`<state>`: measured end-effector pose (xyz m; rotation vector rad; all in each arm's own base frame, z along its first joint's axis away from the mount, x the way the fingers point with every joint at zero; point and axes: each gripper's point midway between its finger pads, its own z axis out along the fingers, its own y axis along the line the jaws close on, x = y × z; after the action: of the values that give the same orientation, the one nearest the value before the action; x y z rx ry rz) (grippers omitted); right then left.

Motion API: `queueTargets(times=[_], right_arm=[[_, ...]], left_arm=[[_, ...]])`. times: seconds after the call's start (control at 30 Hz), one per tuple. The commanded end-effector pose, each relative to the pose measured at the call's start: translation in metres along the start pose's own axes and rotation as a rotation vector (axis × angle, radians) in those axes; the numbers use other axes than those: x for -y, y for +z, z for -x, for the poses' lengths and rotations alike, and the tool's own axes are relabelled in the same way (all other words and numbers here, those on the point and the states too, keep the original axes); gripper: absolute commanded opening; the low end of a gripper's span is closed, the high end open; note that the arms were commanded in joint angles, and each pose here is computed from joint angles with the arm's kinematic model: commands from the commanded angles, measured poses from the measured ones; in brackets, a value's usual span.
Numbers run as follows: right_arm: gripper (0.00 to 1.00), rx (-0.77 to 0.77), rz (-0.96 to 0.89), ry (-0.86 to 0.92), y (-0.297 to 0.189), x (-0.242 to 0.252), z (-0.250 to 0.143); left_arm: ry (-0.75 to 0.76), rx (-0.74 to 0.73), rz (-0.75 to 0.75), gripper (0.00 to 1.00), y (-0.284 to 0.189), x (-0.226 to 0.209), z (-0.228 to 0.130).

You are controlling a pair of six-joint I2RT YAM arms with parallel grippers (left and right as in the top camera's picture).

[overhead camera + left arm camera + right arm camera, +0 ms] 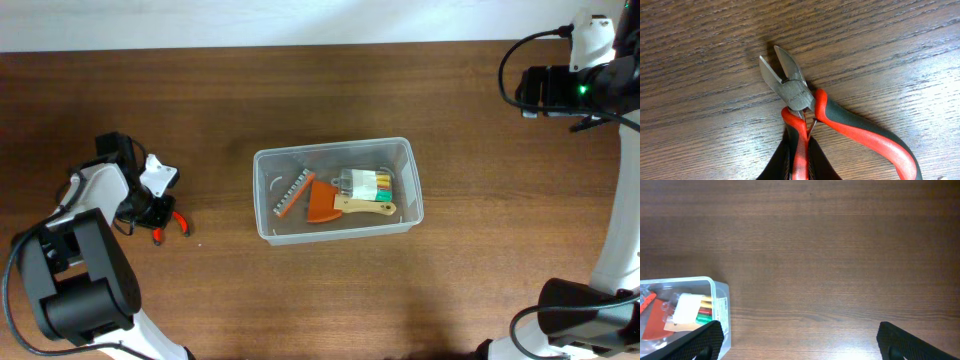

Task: Pack container
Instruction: 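Lower the left gripper onto the red-black pliers and grasp them, then lift the pliers and carry them over the container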

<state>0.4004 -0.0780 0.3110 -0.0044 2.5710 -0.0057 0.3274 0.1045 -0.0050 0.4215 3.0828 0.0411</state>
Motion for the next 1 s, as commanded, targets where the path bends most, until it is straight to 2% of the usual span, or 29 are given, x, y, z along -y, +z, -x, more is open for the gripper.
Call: queueTargets(times=[0.0,0.2,0.33,0.5,0.67,0.8,0.97], right_arm=[[0.99,-0.004,-0.010,0.004,0.001,0.003,-0.001],[0.99,-0.004,-0.010,0.004,0.001,0.003,-0.001],[0.99,-0.003,-0.010,0.004,0.001,0.003,-0.001],[0.99,0.004,-0.012,0.003,0.001,0.003,0.001],[0.99,0.012,-0.014,0.002,0.001,0.004,0.003],[0.99,0.016,-0.014,0.001,0.001,0.004,0.004],[0.99,0.029,-0.017,-0.001,0.001,0.005,0.007]], left_arm=[[-0.010,-0.091,-0.048,0.02,0.027,0.009,-0.020],[-0.008,-0.088,-0.045,0.02,0.024,0.009,-0.018],[-0.003,-0.079,-0.040,0.02,0.001,0.005,-0.008],[-0.041,0.010,0.013,0.02,-0.065,-0.010,0.020],[0.017,0.218,0.018,0.02,-0.151,0.005,0.063],[0.195,0.400,0.008,0.02,-0.208,0.050,0.099],[0.683,0.483,0.002,0.02,-0.230,0.137,0.121]])
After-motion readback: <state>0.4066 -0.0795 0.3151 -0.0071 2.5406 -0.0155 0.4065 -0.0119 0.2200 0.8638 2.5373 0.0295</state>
